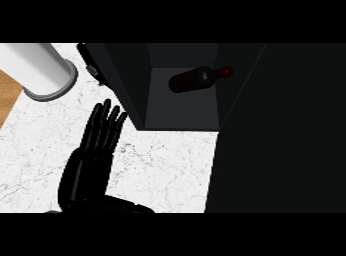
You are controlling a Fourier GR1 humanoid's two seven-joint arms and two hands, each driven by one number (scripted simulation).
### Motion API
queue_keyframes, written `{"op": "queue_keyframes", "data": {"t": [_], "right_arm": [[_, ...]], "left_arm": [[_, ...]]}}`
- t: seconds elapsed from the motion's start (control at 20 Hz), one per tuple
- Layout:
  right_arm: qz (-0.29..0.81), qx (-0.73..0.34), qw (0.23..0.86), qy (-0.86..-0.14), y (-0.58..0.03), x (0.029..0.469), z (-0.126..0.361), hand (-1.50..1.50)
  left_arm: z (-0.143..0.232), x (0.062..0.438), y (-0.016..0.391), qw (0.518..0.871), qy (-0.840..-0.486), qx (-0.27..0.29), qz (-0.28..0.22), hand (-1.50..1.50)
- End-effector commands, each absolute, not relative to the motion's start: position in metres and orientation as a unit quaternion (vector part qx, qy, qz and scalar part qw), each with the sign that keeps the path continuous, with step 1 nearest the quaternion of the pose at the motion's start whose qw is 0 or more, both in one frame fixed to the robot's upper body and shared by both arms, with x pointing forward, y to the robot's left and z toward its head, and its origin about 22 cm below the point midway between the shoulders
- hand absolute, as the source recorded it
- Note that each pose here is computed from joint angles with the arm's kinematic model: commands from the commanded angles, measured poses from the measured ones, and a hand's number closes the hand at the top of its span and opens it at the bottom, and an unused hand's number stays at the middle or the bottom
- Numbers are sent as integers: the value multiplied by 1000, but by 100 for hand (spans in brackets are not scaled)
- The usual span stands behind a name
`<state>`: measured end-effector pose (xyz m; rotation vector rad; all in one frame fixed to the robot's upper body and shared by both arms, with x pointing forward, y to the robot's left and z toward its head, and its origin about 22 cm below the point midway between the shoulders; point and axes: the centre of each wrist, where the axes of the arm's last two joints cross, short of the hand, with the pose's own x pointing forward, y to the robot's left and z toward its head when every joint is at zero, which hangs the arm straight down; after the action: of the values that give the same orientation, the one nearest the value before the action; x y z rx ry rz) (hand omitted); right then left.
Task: Pick up the wine, place it into the cabinet and close the cabinet
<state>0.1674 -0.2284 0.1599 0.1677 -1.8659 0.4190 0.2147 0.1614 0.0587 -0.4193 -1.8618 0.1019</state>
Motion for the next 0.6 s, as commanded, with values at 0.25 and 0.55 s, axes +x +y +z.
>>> {"op": "queue_keyframes", "data": {"t": [0.25,0.55], "right_arm": [[309,147,579,-740,-224,148,173,150],[298,225,596,-711,-191,125,161,150]], "left_arm": [[60,162,208,572,-809,-117,65,-150],[81,142,255,557,-820,-100,81,-150]]}}
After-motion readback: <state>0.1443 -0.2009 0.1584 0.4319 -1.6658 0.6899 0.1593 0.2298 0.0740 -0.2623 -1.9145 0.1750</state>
